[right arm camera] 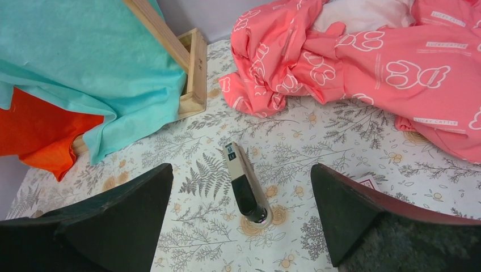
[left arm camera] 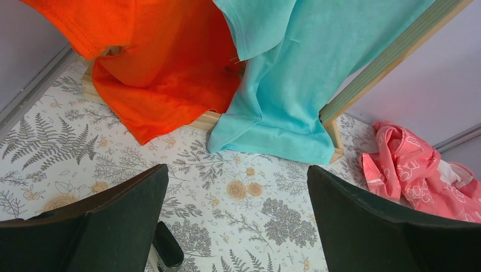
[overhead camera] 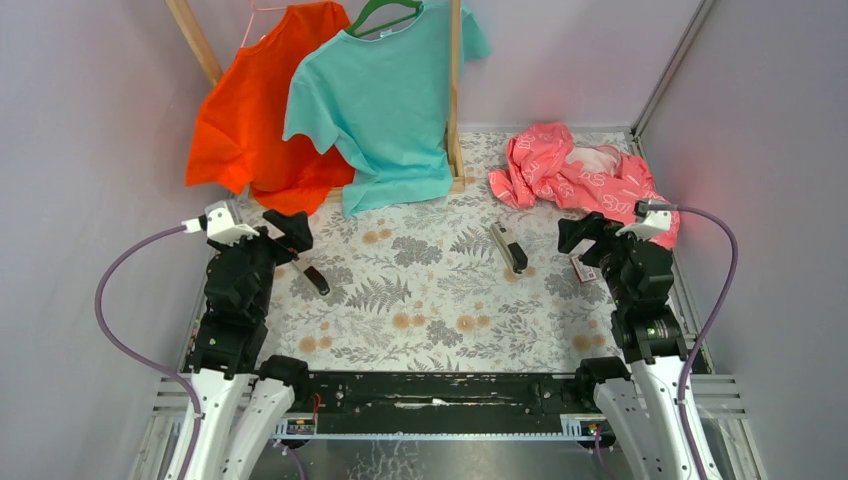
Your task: Load the staples into the stapler
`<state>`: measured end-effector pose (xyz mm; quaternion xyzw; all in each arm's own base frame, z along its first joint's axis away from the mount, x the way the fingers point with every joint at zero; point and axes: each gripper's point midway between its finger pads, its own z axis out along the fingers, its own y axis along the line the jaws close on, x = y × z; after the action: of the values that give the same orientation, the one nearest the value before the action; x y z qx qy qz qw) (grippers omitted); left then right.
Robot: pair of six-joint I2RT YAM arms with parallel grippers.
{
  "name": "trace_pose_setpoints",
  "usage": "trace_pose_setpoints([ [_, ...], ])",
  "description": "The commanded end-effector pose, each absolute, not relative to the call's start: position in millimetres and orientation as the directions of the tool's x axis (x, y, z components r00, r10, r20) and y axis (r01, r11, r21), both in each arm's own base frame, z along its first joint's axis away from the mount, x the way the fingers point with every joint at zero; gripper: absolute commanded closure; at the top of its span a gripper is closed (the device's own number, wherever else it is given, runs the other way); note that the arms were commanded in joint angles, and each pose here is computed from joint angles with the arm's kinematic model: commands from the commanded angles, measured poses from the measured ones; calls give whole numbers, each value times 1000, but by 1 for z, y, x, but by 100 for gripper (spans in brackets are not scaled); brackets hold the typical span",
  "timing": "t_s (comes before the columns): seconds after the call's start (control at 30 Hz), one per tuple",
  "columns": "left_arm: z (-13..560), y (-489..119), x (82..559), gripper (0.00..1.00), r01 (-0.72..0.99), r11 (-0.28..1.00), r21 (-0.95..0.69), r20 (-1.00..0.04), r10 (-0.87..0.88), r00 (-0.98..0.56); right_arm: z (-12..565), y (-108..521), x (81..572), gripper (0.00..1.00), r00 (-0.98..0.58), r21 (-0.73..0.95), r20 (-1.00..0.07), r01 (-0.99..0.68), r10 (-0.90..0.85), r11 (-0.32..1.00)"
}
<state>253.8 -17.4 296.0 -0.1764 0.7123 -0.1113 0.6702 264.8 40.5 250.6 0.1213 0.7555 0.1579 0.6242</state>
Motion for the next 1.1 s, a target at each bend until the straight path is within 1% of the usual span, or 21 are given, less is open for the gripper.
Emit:
trace_pose_setpoints([
  [0.0,312,-19,254,0,-68,909,-410,-912,-409,24,265,48,267,1,-195,389,-907,-56,372,919],
  [0.17,311,-22,251,0,-49,909,-413,-911,-413,15,256,47,269,1,-283,373,-892,-17,353,928],
  [0.3,310,-33,246,0,6,914,-405,-914,-405,-8,239,32,270,1,-335,355,-866,109,370,929],
  [0.43,310,-43,241,0,52,913,-404,-915,-404,-28,217,26,273,1,-395,325,-843,167,366,931],
  [0.63,296,-70,240,0,150,885,-441,-897,-428,-108,181,30,284,1,-517,303,-772,214,371,928],
  [0.77,284,-81,241,0,183,876,-447,-893,-423,-155,152,18,291,1,-586,225,-727,287,357,931],
  [0.93,277,-77,242,0,157,889,-431,-899,-406,-164,117,-5,298,1,-665,121,-653,380,362,917],
  [1.07,271,-79,243,0,150,887,-437,-894,-410,-183,100,-18,308,1,-664,122,-625,436,411,892],
])
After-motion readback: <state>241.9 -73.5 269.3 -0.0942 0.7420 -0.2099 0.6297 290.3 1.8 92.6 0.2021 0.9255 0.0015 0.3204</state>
